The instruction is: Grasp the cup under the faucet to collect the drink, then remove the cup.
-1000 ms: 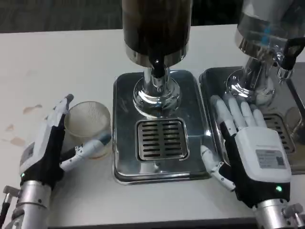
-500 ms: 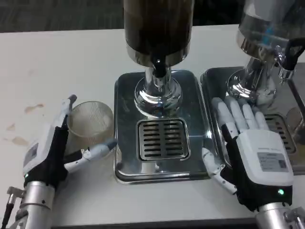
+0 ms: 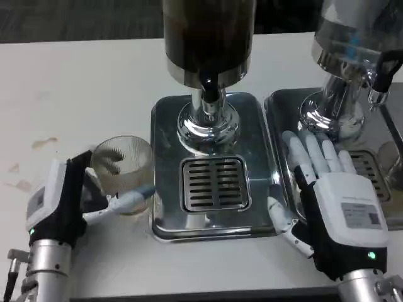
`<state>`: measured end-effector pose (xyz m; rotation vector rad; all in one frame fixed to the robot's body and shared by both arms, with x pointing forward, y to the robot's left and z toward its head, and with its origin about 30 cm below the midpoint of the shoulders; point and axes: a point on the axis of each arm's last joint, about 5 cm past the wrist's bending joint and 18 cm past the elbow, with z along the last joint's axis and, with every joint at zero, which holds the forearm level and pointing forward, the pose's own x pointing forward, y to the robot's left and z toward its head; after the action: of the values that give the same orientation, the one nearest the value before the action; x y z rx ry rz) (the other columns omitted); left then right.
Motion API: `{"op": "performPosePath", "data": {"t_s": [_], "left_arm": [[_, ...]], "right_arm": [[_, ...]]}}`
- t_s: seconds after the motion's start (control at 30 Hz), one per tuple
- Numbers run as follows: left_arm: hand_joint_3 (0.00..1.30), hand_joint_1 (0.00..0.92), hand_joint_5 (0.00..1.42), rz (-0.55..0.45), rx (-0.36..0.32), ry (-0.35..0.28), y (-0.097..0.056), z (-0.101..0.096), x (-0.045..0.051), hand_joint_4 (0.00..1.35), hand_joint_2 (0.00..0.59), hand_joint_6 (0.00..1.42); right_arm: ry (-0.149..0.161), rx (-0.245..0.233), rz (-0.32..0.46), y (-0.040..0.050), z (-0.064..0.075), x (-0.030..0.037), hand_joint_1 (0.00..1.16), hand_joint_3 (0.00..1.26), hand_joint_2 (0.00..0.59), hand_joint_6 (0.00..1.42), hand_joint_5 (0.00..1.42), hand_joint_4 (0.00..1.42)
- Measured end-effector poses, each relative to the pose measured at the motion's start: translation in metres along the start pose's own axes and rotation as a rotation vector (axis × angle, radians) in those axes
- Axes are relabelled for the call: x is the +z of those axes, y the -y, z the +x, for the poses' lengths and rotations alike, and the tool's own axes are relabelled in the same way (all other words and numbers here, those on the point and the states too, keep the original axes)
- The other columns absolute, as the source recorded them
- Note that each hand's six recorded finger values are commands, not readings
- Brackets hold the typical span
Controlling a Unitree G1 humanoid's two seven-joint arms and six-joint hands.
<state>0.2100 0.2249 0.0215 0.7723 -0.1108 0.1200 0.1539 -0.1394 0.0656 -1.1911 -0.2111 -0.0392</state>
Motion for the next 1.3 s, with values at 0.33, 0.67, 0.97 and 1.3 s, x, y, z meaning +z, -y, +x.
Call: {"op": "performPosePath", "data": {"t_s": [0.33, 0.67, 0.97, 1.3], "left_arm": [[0.87, 0.735, 1.19, 0.027, 0.049, 0.003, 0.003, -0.008, -0.0032, 1.06, 0.0, 1.35], [0.88, 0.743, 1.17, 0.008, 0.095, 0.054, 0.003, -0.003, 0.0032, 1.05, 0.0, 1.35], [0.87, 0.737, 1.15, -0.014, 0.088, 0.184, 0.004, 0.007, 0.018, 1.04, 0.0, 1.33], [0.87, 0.735, 1.15, 0.013, -0.035, 0.285, 0.026, 0.014, 0.0376, 1.04, 0.0, 1.31]], "right_arm": [[0.0, -0.002, 0.002, 0.0, 0.001, 0.0004, 0.1, 0.04, 0.499, 0.0, 0.0, 0.0], [0.001, -0.006, -0.001, 0.0007, 0.002, -0.0002, 0.1, 0.04, 0.5, 0.01, 0.0, 0.0], [0.001, -0.008, -0.003, 0.0011, 0.002, -0.0008, 0.1, 0.04, 0.5, 0.02, 0.0, 0.0], [-0.018, -0.014, -0.006, 0.0014, 0.001, -0.0016, 0.1, 0.04, 0.5, 0.02, 0.0, 0.0]]}}
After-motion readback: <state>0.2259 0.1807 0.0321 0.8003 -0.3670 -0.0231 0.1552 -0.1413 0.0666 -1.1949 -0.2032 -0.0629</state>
